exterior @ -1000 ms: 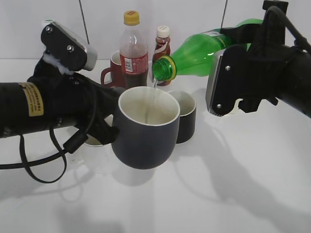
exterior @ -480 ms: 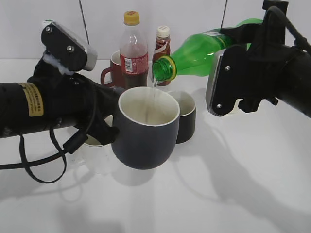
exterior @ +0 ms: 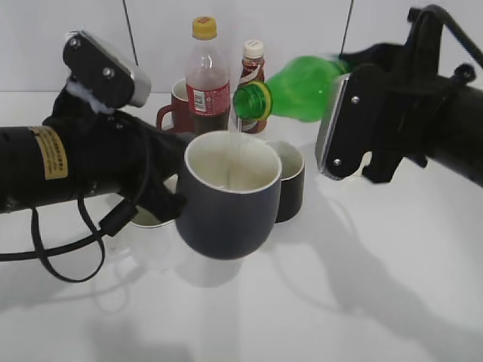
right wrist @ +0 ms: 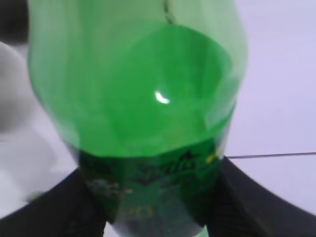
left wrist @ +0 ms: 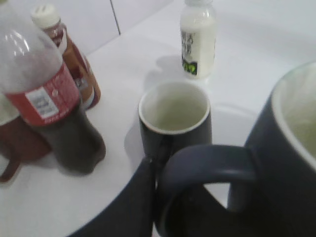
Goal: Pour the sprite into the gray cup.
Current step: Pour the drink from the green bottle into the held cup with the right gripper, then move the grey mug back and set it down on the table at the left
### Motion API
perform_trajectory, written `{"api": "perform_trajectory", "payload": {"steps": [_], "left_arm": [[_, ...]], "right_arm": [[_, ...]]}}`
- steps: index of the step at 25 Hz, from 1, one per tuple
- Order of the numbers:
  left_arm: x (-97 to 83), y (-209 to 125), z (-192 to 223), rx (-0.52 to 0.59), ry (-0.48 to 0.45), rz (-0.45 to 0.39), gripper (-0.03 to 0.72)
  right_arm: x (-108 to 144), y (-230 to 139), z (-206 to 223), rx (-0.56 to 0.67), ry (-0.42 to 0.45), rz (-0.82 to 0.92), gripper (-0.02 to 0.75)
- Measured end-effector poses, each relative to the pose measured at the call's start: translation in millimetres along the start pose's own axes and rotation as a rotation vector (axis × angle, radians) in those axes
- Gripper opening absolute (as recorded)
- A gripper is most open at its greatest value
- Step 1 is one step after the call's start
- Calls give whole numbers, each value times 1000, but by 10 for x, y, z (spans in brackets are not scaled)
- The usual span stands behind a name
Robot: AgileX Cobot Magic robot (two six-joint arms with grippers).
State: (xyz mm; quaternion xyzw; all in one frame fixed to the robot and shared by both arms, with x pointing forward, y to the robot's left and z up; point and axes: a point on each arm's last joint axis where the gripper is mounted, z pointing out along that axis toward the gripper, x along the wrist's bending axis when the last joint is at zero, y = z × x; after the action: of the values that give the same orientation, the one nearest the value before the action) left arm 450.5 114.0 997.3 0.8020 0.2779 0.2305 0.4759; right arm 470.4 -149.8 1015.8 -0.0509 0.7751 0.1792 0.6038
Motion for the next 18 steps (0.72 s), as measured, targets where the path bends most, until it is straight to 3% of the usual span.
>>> {"api": "perform_trajectory", "payload": {"steps": [5,8,11,18], "left_arm": [[60,88,-8,-107,13,-29,62],[218,100,-41,-136,75,-99,62],[520,88,-151,-151,189,-160,62],[1343,-249,-458,-100,500,-232,62]], "right_arm": [[140,32,-11,-10,159,324,376],[107,27,-38,11,161,646,376],[24,-40,-60,34,122,893,376],[53,-560,-77,172,-21,1240,376]]}}
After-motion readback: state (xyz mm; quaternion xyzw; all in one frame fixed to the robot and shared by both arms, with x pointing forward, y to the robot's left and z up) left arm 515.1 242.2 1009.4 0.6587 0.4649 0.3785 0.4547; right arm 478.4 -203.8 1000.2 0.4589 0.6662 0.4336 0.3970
